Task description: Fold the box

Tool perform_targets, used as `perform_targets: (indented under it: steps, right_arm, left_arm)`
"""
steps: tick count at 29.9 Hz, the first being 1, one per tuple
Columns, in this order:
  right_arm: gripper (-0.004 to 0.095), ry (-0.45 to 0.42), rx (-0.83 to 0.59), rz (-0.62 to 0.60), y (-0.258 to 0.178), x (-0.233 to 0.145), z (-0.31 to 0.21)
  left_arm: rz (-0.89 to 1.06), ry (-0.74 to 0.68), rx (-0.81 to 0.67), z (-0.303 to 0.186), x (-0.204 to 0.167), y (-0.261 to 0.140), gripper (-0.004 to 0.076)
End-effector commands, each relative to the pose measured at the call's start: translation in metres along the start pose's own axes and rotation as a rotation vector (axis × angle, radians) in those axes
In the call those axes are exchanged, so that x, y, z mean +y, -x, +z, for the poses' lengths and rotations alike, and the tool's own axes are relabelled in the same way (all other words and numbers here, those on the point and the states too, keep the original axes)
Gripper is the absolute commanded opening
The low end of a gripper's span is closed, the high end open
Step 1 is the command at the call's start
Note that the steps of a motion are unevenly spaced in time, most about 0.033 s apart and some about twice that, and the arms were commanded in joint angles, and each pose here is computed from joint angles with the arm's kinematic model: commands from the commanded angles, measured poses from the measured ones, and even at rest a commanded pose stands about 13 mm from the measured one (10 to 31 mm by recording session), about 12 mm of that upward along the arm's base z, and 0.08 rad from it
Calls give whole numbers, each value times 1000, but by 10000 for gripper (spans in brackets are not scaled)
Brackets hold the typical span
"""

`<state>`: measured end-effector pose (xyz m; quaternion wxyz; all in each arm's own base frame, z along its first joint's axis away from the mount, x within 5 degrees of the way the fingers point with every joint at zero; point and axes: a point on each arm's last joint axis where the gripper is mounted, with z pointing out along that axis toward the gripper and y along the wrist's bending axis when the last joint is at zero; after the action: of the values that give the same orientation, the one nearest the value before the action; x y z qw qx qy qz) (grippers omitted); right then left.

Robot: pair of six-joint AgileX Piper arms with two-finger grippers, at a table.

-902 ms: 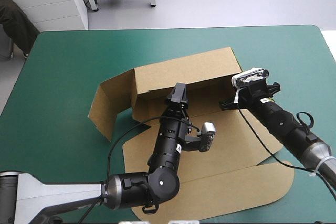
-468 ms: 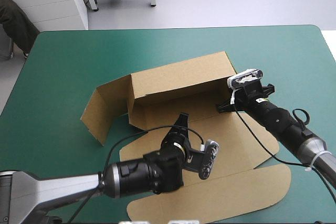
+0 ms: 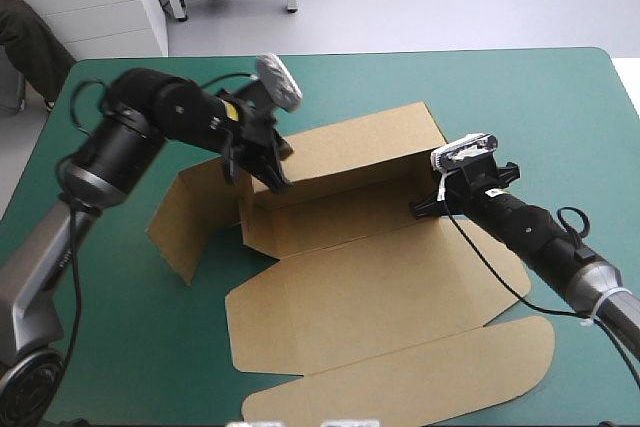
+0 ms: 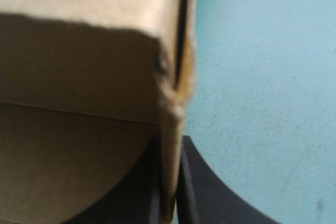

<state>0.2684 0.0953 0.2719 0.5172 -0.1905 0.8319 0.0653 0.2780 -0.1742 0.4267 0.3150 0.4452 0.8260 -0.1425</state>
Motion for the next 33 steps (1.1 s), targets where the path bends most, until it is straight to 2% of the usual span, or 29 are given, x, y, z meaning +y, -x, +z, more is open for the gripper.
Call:
perform_targets:
  steps: [1,6,13,21,24,28,30,33]
  right_arm:
    - [-20,-23,-71,14,18,-4,-9]
    - [-20,10,-53,13,16,-1,-9]
    - [-20,15,-39,13,12,0,-9]
    - [-20,31,-29,52,11,1,-8]
    - [-12,44,-34,142,18,-2,-9]
    - [-12,128,6,215,36,-11,-13]
    - [-10,134,56,260,46,-19,-15]
    - [2,100,160,291,60,-27,-17]
  left_arm:
    - [-228,22,-180,-48,37,-8,-10]
    - [-520,114,-190,-68,101,-60,-10]
    - [-854,129,-270,-85,150,-136,-10]
    - [-1099,213,-284,-80,171,-208,-10]
    - [-1144,213,-305,-74,172,-217,-10]
    - [-1153,198,-304,-69,171,-220,-10]
    - [-1150,197,-301,-68,170,-221,-10]
    - [-1134,198,-297,-66,170,-222,-10]
